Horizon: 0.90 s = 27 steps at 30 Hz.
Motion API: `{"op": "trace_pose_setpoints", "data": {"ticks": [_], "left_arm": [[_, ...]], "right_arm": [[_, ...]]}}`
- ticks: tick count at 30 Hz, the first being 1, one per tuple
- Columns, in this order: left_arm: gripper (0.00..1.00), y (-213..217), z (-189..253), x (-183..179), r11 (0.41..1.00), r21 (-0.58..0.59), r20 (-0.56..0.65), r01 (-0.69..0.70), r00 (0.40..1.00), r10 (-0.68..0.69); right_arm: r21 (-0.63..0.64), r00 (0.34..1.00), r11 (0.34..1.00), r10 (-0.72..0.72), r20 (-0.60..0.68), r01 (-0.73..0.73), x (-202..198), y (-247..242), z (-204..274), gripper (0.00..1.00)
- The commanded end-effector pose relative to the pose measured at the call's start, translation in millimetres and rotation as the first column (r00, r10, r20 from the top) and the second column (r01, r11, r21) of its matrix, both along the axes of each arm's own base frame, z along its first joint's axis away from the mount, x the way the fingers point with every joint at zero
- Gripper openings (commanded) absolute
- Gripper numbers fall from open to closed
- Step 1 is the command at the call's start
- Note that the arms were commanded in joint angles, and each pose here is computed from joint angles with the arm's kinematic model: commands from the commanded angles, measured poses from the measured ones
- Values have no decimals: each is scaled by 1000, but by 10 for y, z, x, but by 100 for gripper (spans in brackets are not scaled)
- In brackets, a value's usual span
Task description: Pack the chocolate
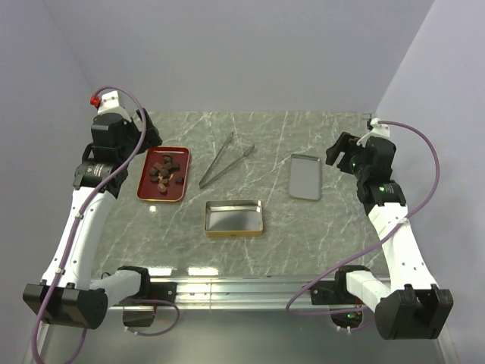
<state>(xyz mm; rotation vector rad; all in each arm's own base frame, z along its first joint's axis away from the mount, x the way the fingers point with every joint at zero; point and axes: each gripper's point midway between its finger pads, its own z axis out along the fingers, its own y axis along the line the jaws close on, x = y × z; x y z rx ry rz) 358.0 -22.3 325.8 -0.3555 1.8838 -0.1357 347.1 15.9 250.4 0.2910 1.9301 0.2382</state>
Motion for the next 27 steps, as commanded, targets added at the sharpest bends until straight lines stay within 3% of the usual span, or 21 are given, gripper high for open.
{"op": "trace_pose_setpoints", "data": {"ticks": [1, 13, 27], "left_arm": [[99, 54, 81, -61, 1000, 7, 20, -22, 1000, 22], [100, -144, -128, -15, 996, -9, -20, 92, 996, -92], [99, 115, -710, -38, 997, 34, -195, -69, 978, 74]], "right_arm": [[-7, 996, 1000, 1, 88, 0, 16, 6, 300, 82], [-2, 997, 1000, -4, 80, 5, 0, 3, 269, 82], [14, 998, 1000, -6, 57, 5, -21, 18, 137, 81]]}}
